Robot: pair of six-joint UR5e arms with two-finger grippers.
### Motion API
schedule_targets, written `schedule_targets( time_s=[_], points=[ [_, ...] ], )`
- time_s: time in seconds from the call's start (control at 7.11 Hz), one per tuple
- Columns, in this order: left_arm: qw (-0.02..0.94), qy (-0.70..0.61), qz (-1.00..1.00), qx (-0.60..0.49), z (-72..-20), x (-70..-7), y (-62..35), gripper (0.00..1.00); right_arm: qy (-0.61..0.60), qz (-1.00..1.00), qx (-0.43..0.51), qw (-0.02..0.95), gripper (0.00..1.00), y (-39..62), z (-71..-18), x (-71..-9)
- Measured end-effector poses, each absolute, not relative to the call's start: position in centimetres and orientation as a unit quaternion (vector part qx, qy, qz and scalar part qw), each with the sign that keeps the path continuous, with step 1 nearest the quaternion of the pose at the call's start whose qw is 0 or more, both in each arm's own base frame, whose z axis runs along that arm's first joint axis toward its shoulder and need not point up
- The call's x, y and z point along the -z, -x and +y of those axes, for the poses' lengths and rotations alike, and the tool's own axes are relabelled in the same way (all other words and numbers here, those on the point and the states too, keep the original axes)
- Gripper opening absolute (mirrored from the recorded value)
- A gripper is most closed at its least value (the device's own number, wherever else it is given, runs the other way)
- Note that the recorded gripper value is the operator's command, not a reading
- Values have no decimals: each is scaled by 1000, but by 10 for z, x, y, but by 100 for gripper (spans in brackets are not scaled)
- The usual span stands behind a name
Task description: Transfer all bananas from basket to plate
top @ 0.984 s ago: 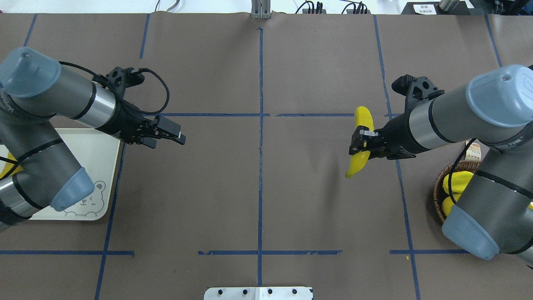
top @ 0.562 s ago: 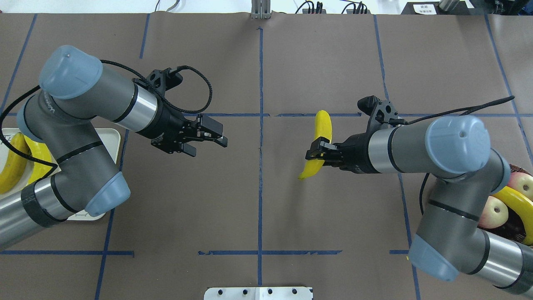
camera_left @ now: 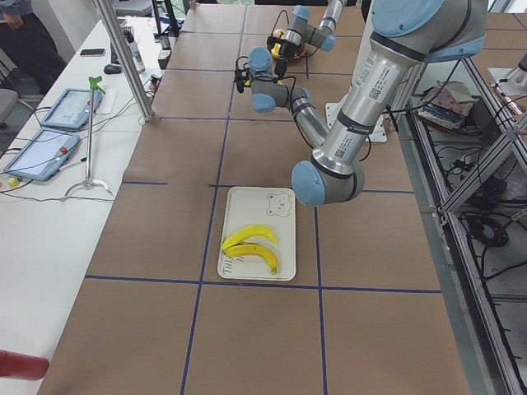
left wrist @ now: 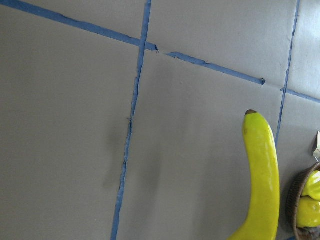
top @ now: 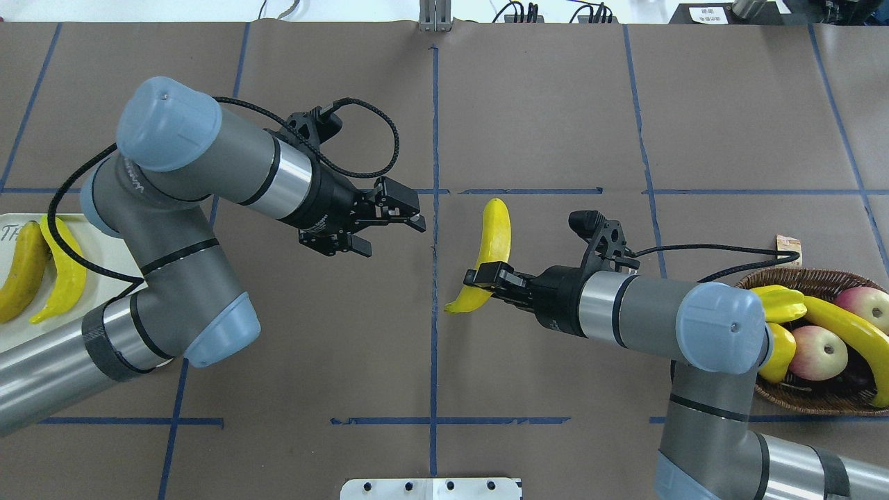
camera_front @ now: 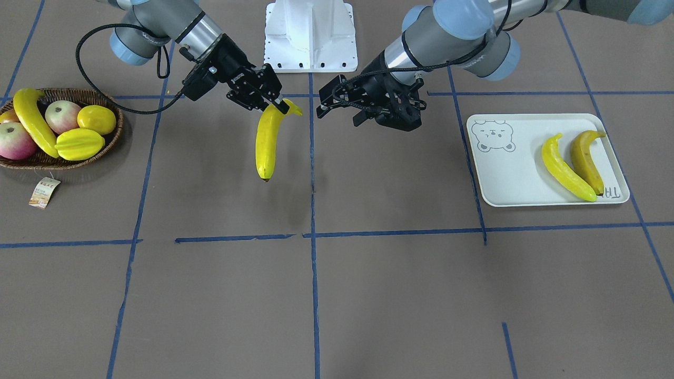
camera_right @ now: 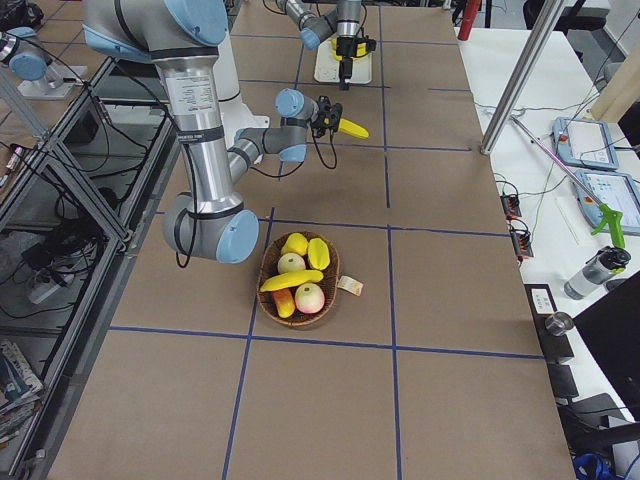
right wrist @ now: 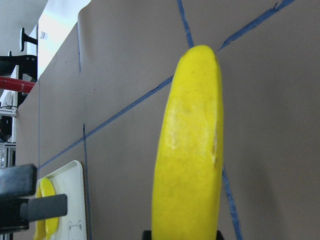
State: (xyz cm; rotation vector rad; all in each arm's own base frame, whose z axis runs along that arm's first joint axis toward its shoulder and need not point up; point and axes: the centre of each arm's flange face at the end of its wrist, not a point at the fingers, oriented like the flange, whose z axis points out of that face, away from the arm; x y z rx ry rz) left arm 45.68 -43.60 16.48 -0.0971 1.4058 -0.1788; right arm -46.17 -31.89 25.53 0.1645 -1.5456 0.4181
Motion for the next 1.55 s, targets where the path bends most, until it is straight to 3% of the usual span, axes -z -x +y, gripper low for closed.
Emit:
schedule_targets(
  time_s=[0.56,1.27,1.55],
  points=[
    [751,46,645,133,-436,-128,-518,98,-75,-704,-186,681,6,481,-297,-237],
    [746,31,645,161,-419,-120,-544,54,-80,-709,-189,674,6,477,-295,-231],
    [745,31,646,166,-418,-119,-546,51,-81,-709,-191,674,6,477,-295,-231]
  ],
)
